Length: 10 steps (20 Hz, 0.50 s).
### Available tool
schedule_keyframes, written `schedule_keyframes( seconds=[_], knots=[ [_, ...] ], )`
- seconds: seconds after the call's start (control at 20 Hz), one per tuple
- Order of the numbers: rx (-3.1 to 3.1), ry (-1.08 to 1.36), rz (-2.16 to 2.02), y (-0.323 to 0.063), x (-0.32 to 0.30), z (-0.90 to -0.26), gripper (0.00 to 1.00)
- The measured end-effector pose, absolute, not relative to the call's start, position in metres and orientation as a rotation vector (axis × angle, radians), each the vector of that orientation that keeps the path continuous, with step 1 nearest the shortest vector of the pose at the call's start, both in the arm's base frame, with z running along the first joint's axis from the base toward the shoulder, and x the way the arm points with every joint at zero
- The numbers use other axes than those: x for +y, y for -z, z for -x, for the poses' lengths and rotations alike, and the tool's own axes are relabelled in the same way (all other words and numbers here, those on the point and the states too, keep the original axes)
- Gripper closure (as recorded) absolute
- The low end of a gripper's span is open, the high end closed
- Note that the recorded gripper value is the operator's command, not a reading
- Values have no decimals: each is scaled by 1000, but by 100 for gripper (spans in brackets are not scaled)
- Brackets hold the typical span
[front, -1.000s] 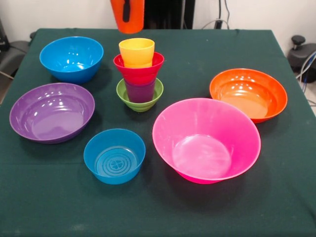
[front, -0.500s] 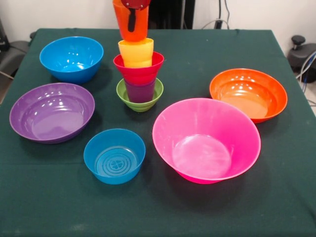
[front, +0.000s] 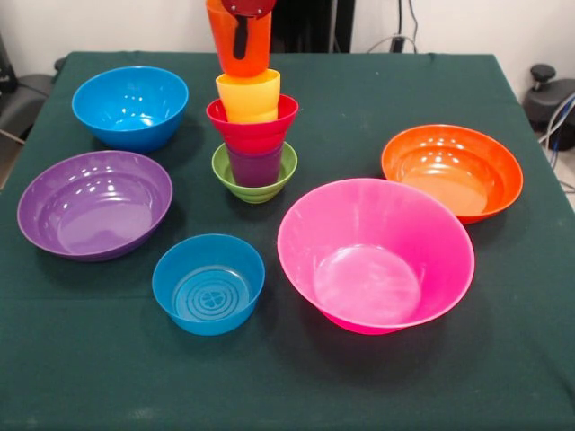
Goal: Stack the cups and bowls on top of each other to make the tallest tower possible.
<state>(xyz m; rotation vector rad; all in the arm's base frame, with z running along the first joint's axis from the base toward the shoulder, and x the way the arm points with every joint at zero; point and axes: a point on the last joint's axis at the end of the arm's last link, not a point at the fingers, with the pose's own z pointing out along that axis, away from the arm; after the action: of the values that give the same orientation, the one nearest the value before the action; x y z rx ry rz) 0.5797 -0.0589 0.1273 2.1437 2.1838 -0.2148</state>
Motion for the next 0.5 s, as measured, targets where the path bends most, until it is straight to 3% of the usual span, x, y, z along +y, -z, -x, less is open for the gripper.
schedule_keyframes(
  seconds=[0.5],
  knots=[
    [2188,219,-2139,-126,-57,-580,100]
  ],
)
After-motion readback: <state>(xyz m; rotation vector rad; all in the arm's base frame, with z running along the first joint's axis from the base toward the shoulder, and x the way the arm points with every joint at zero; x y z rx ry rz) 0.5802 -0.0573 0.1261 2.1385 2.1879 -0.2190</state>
